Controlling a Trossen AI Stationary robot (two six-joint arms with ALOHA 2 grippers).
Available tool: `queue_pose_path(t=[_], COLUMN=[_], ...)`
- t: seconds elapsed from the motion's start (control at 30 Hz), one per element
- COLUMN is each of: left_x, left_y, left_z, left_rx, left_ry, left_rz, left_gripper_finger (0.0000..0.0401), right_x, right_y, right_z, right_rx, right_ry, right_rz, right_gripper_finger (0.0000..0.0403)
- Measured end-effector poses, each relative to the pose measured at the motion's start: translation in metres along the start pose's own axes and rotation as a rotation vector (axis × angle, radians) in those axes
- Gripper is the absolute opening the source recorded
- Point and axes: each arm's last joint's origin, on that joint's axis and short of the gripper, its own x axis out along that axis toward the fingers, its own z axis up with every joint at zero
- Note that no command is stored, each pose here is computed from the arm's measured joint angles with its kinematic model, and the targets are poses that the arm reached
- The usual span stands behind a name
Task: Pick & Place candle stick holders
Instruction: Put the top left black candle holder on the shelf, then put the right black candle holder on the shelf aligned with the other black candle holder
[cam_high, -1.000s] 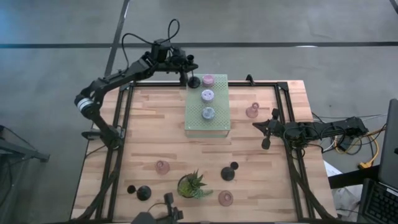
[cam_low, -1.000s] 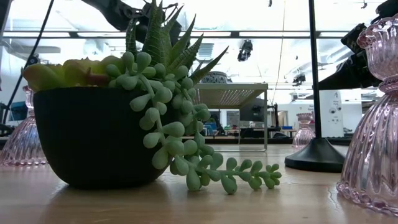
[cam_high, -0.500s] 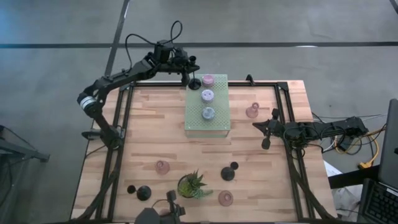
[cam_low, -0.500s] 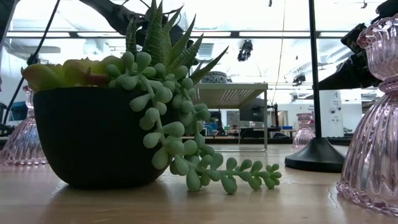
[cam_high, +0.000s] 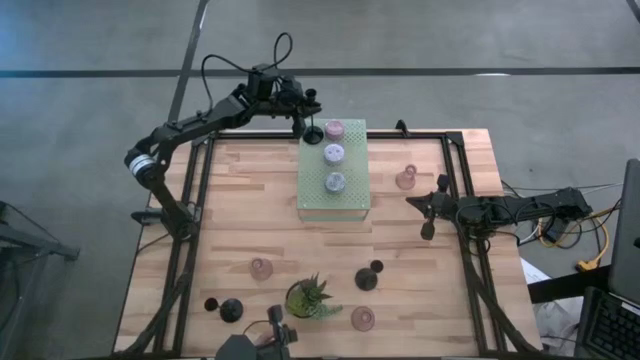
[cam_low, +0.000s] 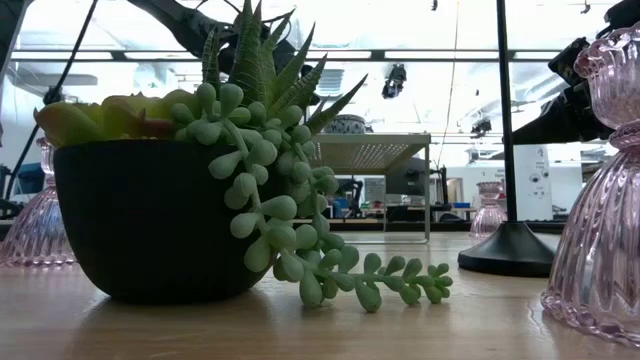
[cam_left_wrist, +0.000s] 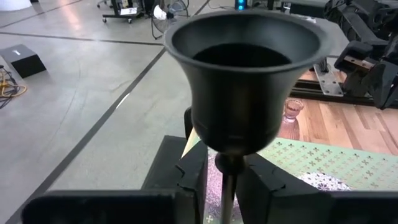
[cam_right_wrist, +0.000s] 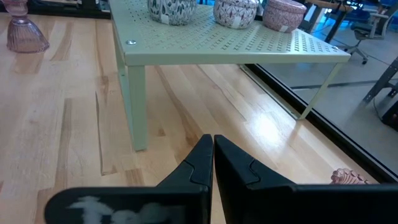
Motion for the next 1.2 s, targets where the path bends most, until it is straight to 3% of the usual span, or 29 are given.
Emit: queue_pose_path(t=[0.4,0.63,0.8,0.93,1.0,1.2], left_x=[-0.011,-0.044,-0.085,-0.132,-0.155,-0.220], left_y=[-0.004,-0.016,-0.035,-0.062,-0.079,-0.118], left_z=[-0.001,0.002,0.008,0.012,0.016,0.028], left_rx=[-0.016,-0.005,0.026,0.046,0.026,-0.042], left_ry=[0.085,0.253,0.363,0.449,0.434,0.325], left_rz=[0.032,0.095,0.038,-0.076,-0.149,-0.185], left_gripper_finger=[0.0209,0.0237,0.0233,0.0230,0.0229,0.0229], right_x=[0.000,0.000,0.000,0.000,0.000,0.000], right_y=[0.000,0.000,0.000,0.000,0.000,0.000], right_z=[0.000,0.000,0.000,0.000,0.000,0.000], right_rx=[0.000,0.000,0.000,0.000,0.000,0.000], right_ry=[0.000,0.000,0.000,0.000,0.000,0.000], right_rz=[0.000,0.000,0.000,0.000,0.000,0.000], right_gripper_finger=[0.0009,0.0008,0.0008,0.0008,0.0008,0.0009])
